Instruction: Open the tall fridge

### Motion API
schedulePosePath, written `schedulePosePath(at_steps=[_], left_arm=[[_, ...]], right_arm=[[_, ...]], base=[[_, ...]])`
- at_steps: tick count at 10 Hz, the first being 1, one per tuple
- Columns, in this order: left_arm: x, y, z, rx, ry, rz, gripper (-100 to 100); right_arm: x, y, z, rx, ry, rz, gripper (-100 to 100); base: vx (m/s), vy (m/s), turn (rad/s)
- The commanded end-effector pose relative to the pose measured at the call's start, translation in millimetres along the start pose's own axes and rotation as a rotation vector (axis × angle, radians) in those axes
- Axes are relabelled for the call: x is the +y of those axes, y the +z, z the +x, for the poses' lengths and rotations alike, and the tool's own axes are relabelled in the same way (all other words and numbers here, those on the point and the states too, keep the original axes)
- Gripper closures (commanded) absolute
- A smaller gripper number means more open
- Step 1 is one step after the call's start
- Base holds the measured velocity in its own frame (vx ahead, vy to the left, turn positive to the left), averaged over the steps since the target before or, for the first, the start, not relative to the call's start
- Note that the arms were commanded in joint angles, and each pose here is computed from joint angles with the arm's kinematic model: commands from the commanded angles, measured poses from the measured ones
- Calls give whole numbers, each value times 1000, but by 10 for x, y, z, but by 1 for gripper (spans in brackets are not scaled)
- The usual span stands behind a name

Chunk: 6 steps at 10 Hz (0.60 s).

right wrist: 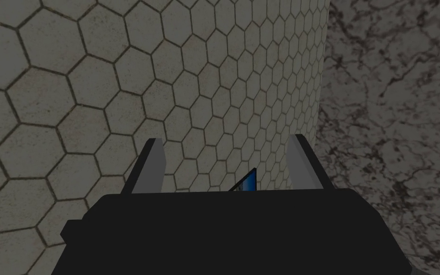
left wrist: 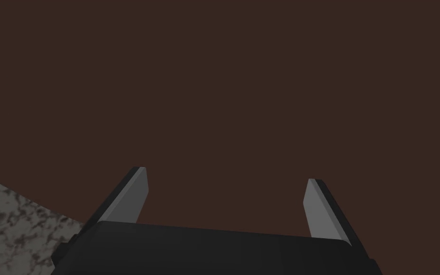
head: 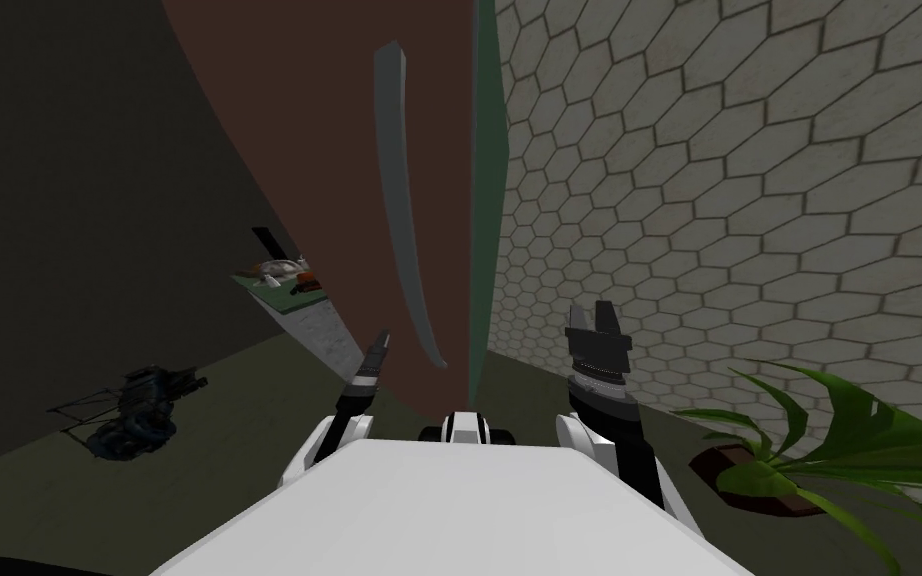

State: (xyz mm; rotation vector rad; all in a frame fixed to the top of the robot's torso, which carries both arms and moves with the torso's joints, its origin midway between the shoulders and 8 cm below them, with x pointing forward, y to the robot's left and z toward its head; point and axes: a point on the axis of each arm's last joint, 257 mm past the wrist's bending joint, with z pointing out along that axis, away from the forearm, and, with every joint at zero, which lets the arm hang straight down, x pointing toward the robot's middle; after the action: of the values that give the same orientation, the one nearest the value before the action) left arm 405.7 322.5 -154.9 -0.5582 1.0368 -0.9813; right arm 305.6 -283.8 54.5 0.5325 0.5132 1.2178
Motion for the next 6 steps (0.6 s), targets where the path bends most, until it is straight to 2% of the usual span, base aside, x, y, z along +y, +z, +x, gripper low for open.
schedulePosePath(at_steps=[1, 4, 6], left_arm=[[147, -73, 81, 9, 11, -26, -100], [317, -144, 127, 7, 39, -45, -100], [414, -189, 156, 7, 52, -58, -100]], right_arm=[[0, 0, 0, 0, 0, 0, 0], [0, 0, 0, 0, 0, 0, 0], [0, 0, 0, 0, 0, 0, 0]], base=[[2, -87, 74], [-3, -107, 85], [-10, -173, 126]])
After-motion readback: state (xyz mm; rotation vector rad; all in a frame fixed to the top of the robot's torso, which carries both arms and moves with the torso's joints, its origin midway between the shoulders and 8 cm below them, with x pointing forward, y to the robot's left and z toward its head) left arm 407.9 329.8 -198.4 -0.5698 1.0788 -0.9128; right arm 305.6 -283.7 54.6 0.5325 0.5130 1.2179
